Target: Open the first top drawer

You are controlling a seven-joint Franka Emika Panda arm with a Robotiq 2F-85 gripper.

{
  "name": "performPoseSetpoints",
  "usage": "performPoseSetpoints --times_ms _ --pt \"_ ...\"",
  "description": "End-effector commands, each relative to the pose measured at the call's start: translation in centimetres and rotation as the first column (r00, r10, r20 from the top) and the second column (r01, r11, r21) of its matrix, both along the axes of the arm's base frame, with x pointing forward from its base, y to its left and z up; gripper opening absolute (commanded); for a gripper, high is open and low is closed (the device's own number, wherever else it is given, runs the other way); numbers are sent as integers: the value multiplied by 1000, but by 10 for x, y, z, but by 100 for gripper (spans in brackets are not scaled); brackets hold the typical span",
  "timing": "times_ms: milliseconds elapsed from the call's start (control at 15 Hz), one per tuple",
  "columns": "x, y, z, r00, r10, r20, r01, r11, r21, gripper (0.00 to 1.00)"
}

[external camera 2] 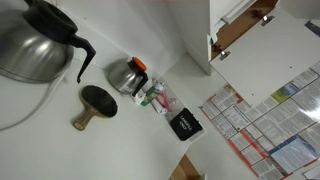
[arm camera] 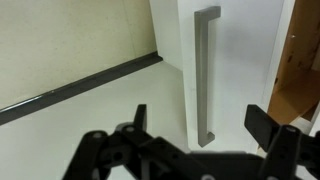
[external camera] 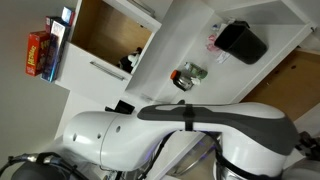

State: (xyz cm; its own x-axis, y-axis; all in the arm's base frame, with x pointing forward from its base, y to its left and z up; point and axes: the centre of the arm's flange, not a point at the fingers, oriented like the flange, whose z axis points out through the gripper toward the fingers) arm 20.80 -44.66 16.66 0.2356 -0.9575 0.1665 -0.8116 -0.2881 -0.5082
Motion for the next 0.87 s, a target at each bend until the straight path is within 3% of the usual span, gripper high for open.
performPoseSetpoints --times_ms 0,533,600,800 --pt "-5 30 56 996 49 -73 -56 994 -96 100" --pt "-1 51 115 968 212 -138 -235 954 -188 100" --pt "4 32 88 967 204 -150 -230 957 -177 100" --pt "4 33 91 968 206 -146 -230 957 -178 100"
